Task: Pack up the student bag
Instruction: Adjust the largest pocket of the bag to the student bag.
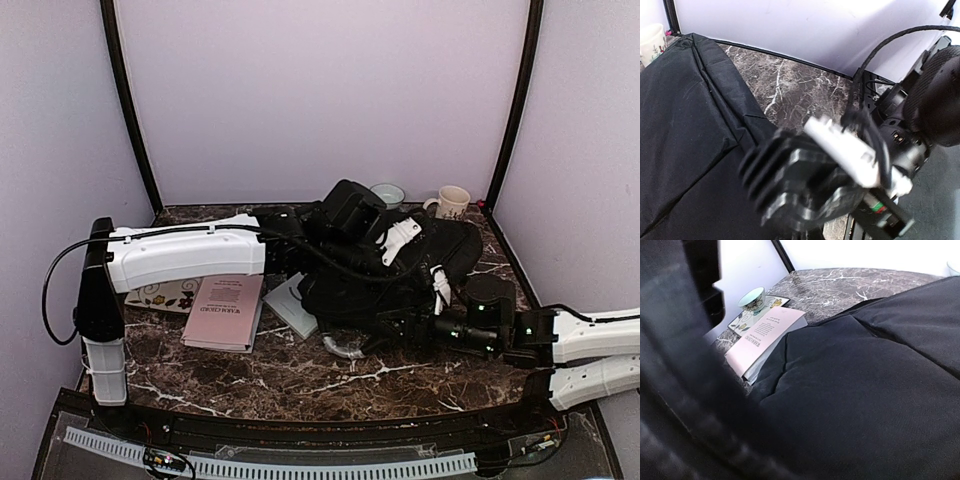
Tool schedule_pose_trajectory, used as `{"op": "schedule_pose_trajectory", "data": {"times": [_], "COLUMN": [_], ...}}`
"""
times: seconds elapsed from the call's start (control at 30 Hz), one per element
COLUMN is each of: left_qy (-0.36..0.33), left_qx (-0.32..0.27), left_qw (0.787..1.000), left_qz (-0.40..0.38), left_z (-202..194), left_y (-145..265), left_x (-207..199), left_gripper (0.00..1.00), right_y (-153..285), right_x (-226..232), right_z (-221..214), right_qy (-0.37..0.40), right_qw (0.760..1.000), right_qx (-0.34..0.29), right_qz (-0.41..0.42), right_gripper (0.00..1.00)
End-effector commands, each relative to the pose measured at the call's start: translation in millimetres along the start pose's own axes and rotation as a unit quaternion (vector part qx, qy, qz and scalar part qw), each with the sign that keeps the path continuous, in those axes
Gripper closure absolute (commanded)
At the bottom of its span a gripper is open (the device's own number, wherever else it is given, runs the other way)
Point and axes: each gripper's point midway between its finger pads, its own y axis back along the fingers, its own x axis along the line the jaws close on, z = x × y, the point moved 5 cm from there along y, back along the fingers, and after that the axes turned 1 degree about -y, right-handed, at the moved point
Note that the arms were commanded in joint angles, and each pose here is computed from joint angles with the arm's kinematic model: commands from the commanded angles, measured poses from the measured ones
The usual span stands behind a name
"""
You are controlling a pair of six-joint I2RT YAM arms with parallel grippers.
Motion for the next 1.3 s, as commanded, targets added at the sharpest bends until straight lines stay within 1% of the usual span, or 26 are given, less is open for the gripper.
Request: {"op": "schedule_pose_trajectory", "data": {"times": [0.0,0.1,0.13,0.2,0.27,0.33,0.37,0.4,0.5,0.53,0.57,0.63,0.67,0.77,0.9,1.03,1.13,1.17,1.2,1.23,1.27], "left_qy": [-0.027,-0.024,-0.022,-0.02,-0.017,-0.015,-0.014,-0.014,-0.026,-0.033,-0.035,-0.041,-0.049,-0.079,-0.089,-0.099,-0.107,-0.111,-0.113,-0.115,-0.116], "left_qx": [-0.102,-0.09,-0.089,-0.087,-0.08,-0.077,-0.076,-0.075,-0.079,-0.083,-0.087,-0.087,-0.075,-0.07,-0.049,-0.036,-0.037,-0.039,-0.039,-0.038,-0.039], "left_qw": [0.992,0.993,0.994,0.995,0.996,0.997,0.997,0.997,0.995,0.993,0.991,0.987,0.988,0.985,0.98,0.979,0.975,0.975,0.974,0.974,0.973], "left_qz": [-0.072,-0.067,-0.06,-0.046,-0.036,-0.022,-0.011,0.004,0.055,0.074,0.096,0.127,0.125,0.134,0.174,0.176,0.191,0.191,0.192,0.192,0.195], "left_z": [59,49,45,37,26,19,16,12,-5,-13,-21,-39,-54,-82,-105,-111,-111,-110,-110,-109,-108], "left_y": [56,53,52,52,50,53,55,58,76,83,91,105,107,110,95,75,65,62,59,56,54], "left_x": [-37,-34,-32,-28,-25,-22,-20,-17,-9,-6,-2,4,3,5,21,26,32,33,34,34,35], "left_gripper": [1.0,1.0,1.0,1.0,1.0,0.98,0.91,0.8,0.55,0.44,0.36,0.28,0.26,0.25,0.26,0.28,0.29,0.31,0.35,0.43,0.59], "right_y": [-10,-11,-11,-11,-12,-14,-15,-16,-16,-15,-12,-7,-5,0,6,9,13,14,15,16,17], "right_x": [5,6,8,11,15,16,16,16,11,8,6,2,3,14,26,33,41,44,46,49,53], "right_z": [11,15,15,17,18,18,18,17,16,15,16,14,14,16,21,22,23,23,23,23,23], "right_qy": [0.001,-0.011,-0.016,-0.023,-0.03,-0.039,-0.042,-0.046,-0.052,-0.053,-0.055,-0.064,-0.069,-0.073,-0.076,-0.074,-0.072,-0.071,-0.07,-0.069,-0.067], "right_qw": [1.0,0.999,0.999,0.998,0.998,0.997,0.998,0.998,0.998,0.998,0.998,0.998,0.997,0.996,0.993,0.991,0.989,0.988,0.987,0.986,0.985], "right_qx": [-0.019,-0.032,-0.036,-0.038,-0.037,-0.032,-0.029,-0.026,-0.021,-0.018,-0.022,-0.026,-0.028,-0.029,-0.032,-0.027,-0.028,-0.027,-0.026,-0.025,-0.025], "right_qz": [0.011,0.016,0.023,0.036,0.049,0.049,0.047,0.043,0.022,0.012,0.001,-0.004,0.004,0.05,0.085,0.105,0.127,0.134,0.143,0.151,0.159], "right_gripper": [0.42,0.61,0.69,0.8,0.87,0.91,0.93,0.94,0.97,0.97,0.98,0.99,0.99,0.99,0.97,0.97,0.96,0.96,0.96,0.96,0.96]}}
